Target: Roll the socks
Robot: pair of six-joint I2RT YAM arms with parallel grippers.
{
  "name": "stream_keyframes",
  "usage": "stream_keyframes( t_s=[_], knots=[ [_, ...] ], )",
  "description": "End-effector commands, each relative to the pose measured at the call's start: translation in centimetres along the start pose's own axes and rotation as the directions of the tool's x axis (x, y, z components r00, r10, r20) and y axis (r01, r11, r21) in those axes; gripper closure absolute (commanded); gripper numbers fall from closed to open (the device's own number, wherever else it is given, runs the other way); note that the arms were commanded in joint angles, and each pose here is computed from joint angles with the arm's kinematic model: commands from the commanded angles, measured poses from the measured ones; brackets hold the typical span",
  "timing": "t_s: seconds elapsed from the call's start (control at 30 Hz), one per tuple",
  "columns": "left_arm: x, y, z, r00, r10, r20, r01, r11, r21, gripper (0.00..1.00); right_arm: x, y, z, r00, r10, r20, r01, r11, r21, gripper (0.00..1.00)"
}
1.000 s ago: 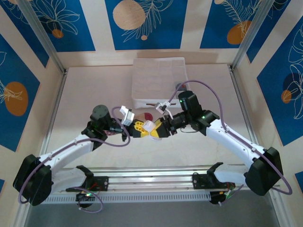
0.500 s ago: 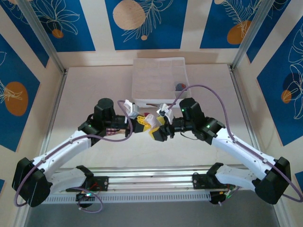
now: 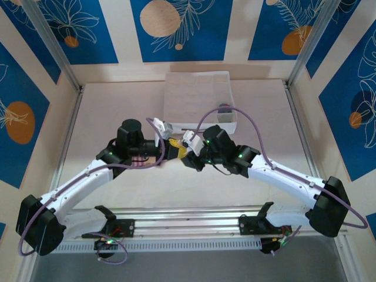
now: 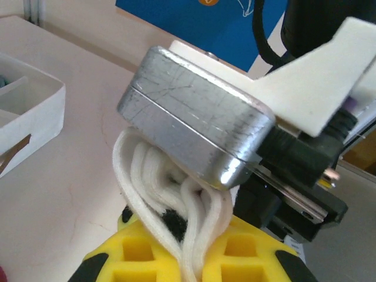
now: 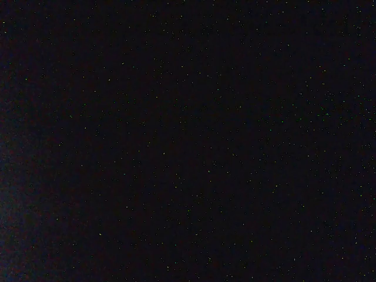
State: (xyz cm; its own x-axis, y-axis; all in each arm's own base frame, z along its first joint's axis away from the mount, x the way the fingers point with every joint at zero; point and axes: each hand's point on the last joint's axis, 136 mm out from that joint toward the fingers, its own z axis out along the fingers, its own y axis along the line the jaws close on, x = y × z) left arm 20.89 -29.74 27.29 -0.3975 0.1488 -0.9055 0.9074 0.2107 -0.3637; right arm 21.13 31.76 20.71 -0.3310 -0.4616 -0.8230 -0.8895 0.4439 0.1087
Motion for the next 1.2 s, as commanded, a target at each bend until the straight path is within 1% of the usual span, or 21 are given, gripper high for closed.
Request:
stream_keyframes(
  t_s=[0.0,0.07,0.1,0.17,0.27,0.4,0.63,0.8,0.87,0.9,0.97,1.07,1.1,1.17],
  knots=[
    [-2.1,-2.6,0.0,0.995,0.076,0.07,-0.082,0.992,0.099,0.83,-2.6,1.6,0.2,0.995,-0.042,0.089,0.048,0.997,-0.061,1.0],
    [-2.1,-3.2,-0.4,0.989,0.113,0.093,-0.124,0.984,0.126,0.64,-3.0,1.8,-0.3,0.994,-0.014,0.109,0.026,0.994,-0.103,1.0],
    [-2.1,-3.5,-0.6,0.986,0.128,0.107,-0.143,0.98,0.136,0.57,-3.2,2.1,-0.8,0.992,0.004,0.123,0.013,0.99,-0.14,1.0],
    [-2.3,-3.7,-0.9,0.979,0.151,0.135,-0.171,0.975,0.145,0.48,-3.6,2.7,-1.7,0.988,0.041,0.152,-0.006,0.975,-0.222,1.0],
    [-2.3,-4.3,-1.1,0.973,0.176,0.15,-0.203,0.961,0.189,0.44,-4.3,3.6,-3.3,0.975,0.074,0.208,-0.001,0.944,-0.331,1.0],
    [-2.9,-5.3,-1.4,0.96,0.206,0.187,-0.248,0.939,0.239,0.43,-4.5,5.1,-4.6,0.972,0.069,0.227,0.034,0.907,-0.421,1.0],
    [-4.4,-6.6,-1.5,0.949,0.201,0.245,-0.277,0.9,0.337,0.47,-4.6,6.3,-4.7,0.978,0.064,0.2,0.047,0.863,-0.504,1.0],
    [-4.0,-6.2,-1.0,0.956,0.197,0.219,-0.266,0.897,0.352,0.5,-5.2,6.8,-4.3,0.98,0.062,0.188,0.053,0.835,-0.547,1.0],
    [-4.0,-6.1,-0.9,0.957,0.198,0.211,-0.264,0.897,0.356,0.53,-5.3,6.8,-4.0,0.983,0.061,0.172,0.047,0.826,-0.562,1.0],
    [-3.9,-6.1,-0.8,0.958,0.199,0.206,-0.263,0.897,0.355,0.57,-5.3,6.9,-3.8,0.985,0.059,0.164,0.046,0.821,-0.569,1.0],
    [-3.8,-6.0,-0.7,0.959,0.2,0.199,-0.261,0.896,0.358,0.68,-5.3,6.8,-3.5,0.986,0.058,0.155,0.041,0.818,-0.573,1.0],
    [-3.8,-5.5,-0.6,0.961,0.198,0.194,-0.256,0.901,0.35,0.94,-5.3,6.2,-3.0,0.987,0.062,0.149,0.031,0.832,-0.554,1.0],
    [-3.9,-5.2,-0.6,0.961,0.196,0.195,-0.254,0.905,0.341,1.0,-5.3,5.8,-2.9,0.986,0.066,0.151,0.025,0.845,-0.534,0.94],
    [-4.1,-4.7,-0.6,0.962,0.191,0.195,-0.247,0.913,0.323,1.0,-5.3,4.8,-2.7,0.985,0.079,0.156,0.008,0.872,-0.49,0.78]
  ],
)
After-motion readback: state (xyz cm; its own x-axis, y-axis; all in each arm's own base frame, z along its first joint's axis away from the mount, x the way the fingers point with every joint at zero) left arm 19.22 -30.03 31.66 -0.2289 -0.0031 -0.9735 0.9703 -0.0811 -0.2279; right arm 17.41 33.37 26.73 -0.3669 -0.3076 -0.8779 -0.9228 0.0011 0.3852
